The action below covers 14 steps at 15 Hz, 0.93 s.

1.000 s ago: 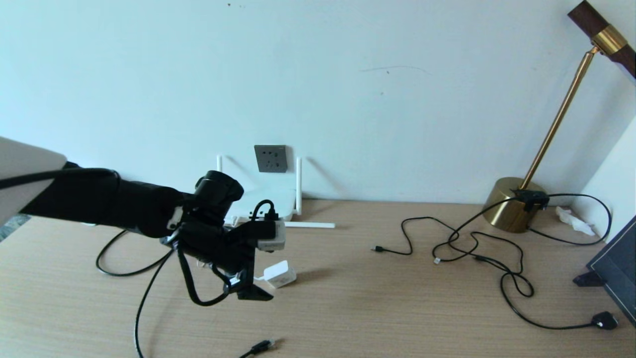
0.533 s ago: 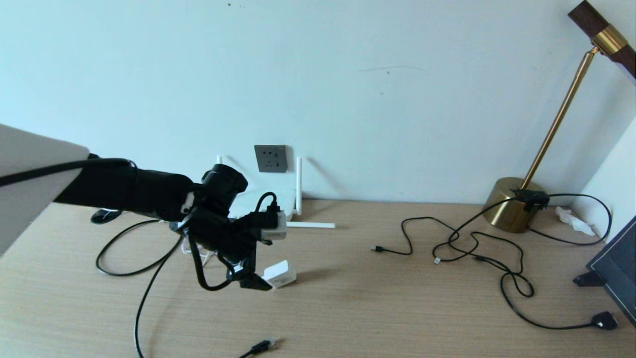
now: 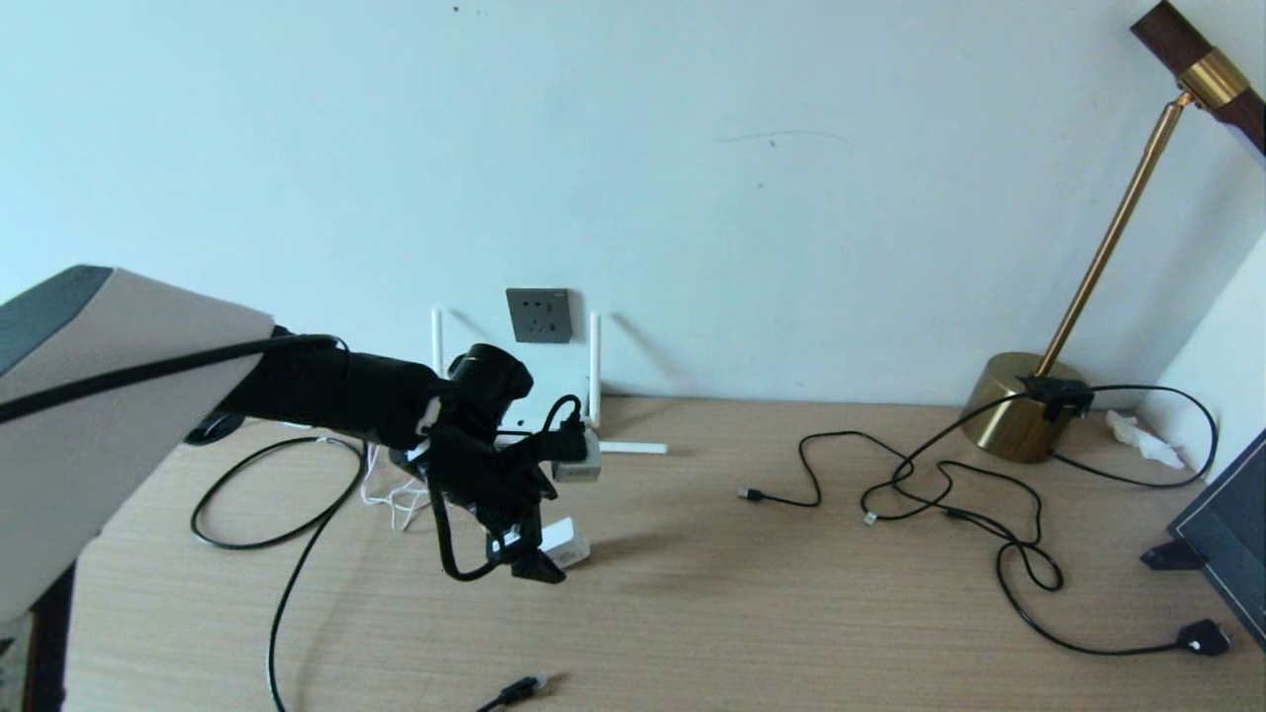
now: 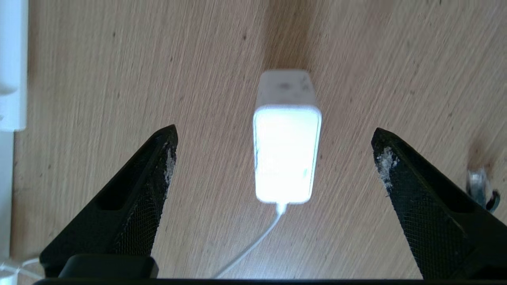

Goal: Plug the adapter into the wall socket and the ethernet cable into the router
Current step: Pick up plug

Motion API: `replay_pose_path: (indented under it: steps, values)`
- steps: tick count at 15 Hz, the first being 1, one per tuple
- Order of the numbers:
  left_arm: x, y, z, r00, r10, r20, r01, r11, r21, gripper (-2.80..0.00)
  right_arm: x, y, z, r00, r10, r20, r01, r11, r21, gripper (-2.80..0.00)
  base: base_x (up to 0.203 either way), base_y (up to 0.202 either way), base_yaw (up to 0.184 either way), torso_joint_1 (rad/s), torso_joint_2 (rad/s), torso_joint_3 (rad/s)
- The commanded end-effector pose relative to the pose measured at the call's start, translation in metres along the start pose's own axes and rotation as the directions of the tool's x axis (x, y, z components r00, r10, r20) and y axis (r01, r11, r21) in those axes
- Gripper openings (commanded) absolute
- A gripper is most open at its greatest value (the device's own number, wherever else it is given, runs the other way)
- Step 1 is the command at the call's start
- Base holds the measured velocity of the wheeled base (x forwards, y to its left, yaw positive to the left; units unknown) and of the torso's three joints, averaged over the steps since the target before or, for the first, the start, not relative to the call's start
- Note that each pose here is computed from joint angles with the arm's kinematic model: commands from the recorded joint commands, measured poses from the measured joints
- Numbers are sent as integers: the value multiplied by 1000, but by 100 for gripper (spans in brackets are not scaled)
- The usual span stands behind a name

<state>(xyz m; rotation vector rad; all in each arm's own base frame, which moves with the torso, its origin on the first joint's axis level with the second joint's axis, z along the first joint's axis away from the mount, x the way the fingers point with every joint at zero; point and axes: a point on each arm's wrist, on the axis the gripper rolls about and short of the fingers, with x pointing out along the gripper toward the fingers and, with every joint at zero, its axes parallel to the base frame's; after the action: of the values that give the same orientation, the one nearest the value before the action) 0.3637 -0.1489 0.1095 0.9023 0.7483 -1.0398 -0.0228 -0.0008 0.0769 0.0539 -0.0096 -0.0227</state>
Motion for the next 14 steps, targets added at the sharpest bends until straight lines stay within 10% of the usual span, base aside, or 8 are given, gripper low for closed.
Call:
replay_pose_path:
  steps: [1, 11, 12, 14]
  values:
    - [10, -2, 5, 1000, -17, -2, 17, 1000, -2, 0, 0, 0, 0, 1000, 0, -1, 0, 1000, 1, 0, 0, 0, 0, 0, 0, 0]
    - [13, -2, 4, 1000, -15, -3, 15, 1000, -10, 0, 0, 0, 0, 1000, 0, -1, 0, 1000, 6, 0, 0, 0, 0, 0, 0, 0]
    - [13, -2, 4, 1000, -14, -2, 14, 1000, -9, -280, 0, 0, 0, 1000, 0, -1, 0, 1000, 6, 0, 0, 0, 0, 0, 0, 0]
    - [14, -2, 3, 1000, -17, -4, 17, 1000, -8, -280, 0, 0, 0, 1000, 0, -1, 0, 1000, 5, 0, 0, 0, 0, 0, 0, 0]
